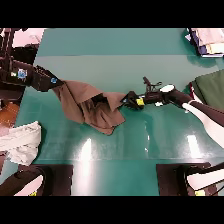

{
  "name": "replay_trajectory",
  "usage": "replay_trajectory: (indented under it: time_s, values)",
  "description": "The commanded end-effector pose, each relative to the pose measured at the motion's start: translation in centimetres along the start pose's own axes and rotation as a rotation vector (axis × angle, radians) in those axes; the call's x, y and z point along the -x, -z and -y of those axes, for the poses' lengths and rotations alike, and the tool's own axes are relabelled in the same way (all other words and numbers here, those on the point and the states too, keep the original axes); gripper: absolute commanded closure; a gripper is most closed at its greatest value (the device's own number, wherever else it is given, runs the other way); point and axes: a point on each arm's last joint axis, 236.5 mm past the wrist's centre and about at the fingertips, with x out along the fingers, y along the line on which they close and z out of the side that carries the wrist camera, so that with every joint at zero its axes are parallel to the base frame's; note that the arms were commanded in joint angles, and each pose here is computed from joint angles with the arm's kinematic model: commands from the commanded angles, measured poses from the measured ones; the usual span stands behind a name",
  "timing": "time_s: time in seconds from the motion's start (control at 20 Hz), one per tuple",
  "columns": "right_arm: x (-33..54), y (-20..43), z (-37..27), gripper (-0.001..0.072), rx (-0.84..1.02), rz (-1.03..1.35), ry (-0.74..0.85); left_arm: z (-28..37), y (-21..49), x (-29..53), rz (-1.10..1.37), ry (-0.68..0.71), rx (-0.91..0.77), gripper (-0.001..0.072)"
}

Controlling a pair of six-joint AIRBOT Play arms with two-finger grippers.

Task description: Fold the shirts.

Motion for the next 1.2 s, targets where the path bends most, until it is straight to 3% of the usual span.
replay_trajectory:
  time_s: [0.0, 0.1, 0.2, 0.25, 0.4, 0.65, 0.7, 0.75, 0.8, 1.15]
  values:
    - [-2.3, -0.9, -1.3, 0.0223, 0.023, 0.014, -0.012, 0.0, 0.1, 0.1, -0.003, 0.000, 0.000, 0.0682]
    - [-2.5, -1.2, -1.9, 0.0374, 0.045, 0.023, -0.012, 0.0, 0.1, 0.1, -0.004, 0.000, 0.000, 0.0682]
    - [-2.1, -1.7, -2.8, 0.0641, 0.077, 0.028, -0.028, 0.1, 0.2, 0.1, -0.007, 0.001, 0.000, 0.0682]
    - [-1.7, -1.9, -3.6, 0.0694, 0.104, 0.026, -0.042, 0.1, 0.2, 0.1, -0.007, 0.001, 0.000, 0.0682]
    - [2.0, -3.8, -6.3, 0.0696, 0.165, 0.110, -0.070, 0.1, 0.1, 0.1, -0.003, 0.001, 0.000, 0.0682]
    - [9.8, -5.6, -6.3, 0.0692, 0.374, 0.226, 0.091, 0.2, 0.0, 0.2, -0.002, 0.006, -0.001, 0.0682]
    - [10.4, -5.5, -5.4, 0.0594, 0.386, 0.209, 0.121, 0.3, 0.2, 0.2, -0.009, 0.008, -0.001, 0.0682]
    - [10.5, -5.5, -4.5, 0.0349, 0.379, 0.194, 0.135, 0.3, 0.4, 0.2, -0.017, 0.010, -0.001, 0.0682]
    - [10.2, -5.6, -3.7, 0.0248, 0.361, 0.180, 0.140, 0.4, 0.5, 0.2, -0.022, 0.012, -0.001, 0.0682]
    - [4.7, -6.7, 1.8, 0.0250, 0.266, 0.029, 0.169, 0.6, 1.1, 0.2, -0.048, 0.020, -0.001, 0.0682]
